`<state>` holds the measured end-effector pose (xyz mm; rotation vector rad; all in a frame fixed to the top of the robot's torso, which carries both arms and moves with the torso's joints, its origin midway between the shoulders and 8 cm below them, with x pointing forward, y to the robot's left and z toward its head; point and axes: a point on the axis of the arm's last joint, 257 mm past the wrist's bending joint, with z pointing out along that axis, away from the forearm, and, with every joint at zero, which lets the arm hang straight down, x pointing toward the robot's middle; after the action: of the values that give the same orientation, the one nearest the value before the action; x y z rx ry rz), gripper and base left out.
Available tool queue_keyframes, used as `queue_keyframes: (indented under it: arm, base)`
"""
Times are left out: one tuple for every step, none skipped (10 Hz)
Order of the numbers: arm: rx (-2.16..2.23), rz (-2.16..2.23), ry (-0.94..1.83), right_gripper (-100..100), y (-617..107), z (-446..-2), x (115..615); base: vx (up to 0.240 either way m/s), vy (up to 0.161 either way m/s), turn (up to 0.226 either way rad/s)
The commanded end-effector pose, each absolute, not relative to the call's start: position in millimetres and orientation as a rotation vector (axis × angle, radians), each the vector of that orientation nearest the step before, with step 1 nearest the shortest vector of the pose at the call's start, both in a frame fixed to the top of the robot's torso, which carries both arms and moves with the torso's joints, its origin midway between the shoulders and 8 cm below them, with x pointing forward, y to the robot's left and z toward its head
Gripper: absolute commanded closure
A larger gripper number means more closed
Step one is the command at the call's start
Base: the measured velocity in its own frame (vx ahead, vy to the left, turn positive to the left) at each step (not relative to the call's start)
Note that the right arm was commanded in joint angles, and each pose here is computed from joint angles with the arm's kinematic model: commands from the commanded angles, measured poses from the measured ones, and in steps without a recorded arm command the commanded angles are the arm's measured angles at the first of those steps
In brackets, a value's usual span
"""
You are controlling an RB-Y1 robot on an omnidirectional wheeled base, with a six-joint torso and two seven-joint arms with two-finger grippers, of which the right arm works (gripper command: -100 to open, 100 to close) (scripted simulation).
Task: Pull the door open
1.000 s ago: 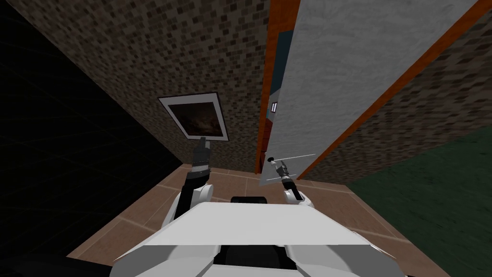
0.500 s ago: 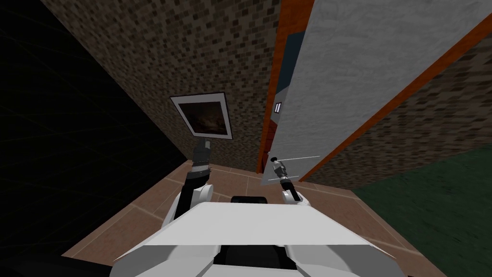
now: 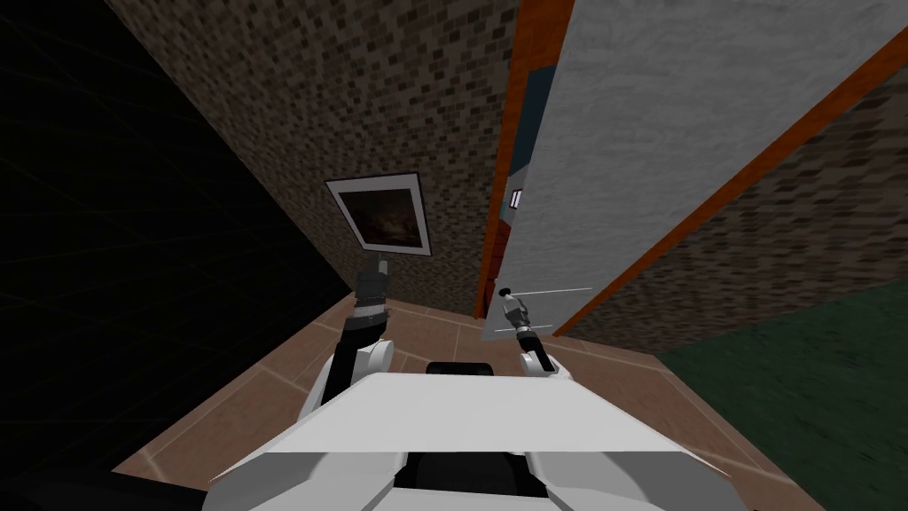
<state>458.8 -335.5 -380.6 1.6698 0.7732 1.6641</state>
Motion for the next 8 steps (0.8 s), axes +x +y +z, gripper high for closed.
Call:
queue_keyframes:
  arm:
    - [1.710, 1.704, 0.725, -100, -335.0, -381.0, 457.7]
    - [1.733, 1.727, 0.695, -100, -334.7, -381.4, 456.7]
    - [1.743, 1.738, 0.683, -100, -334.7, -381.4, 456.7]
    - [1.772, 1.767, 0.644, -100, -334.3, -381.8, 455.7]
    - [1.776, 1.770, 0.640, -100, -334.3, -381.8, 455.7]
    - [1.807, 1.802, 0.596, -100, -334.0, -382.3, 454.6]
    - [1.830, 1.824, 0.563, -100, -333.6, -382.9, 453.5]
    - [1.840, 1.835, 0.549, -100, -333.6, -382.9, 453.5]
  base:
    - [-0.043, -0.019, 0.068]
    - [-0.067, -0.030, 0.096]
    - [-0.055, -0.025, 0.034]
    - [-0.054, -0.022, 0.067]
    - [-0.038, -0.020, 0.031]
    - [-0.052, -0.019, 0.063]
    - [-0.076, -0.030, 0.098]
    - [-0.056, -0.033, 0.038]
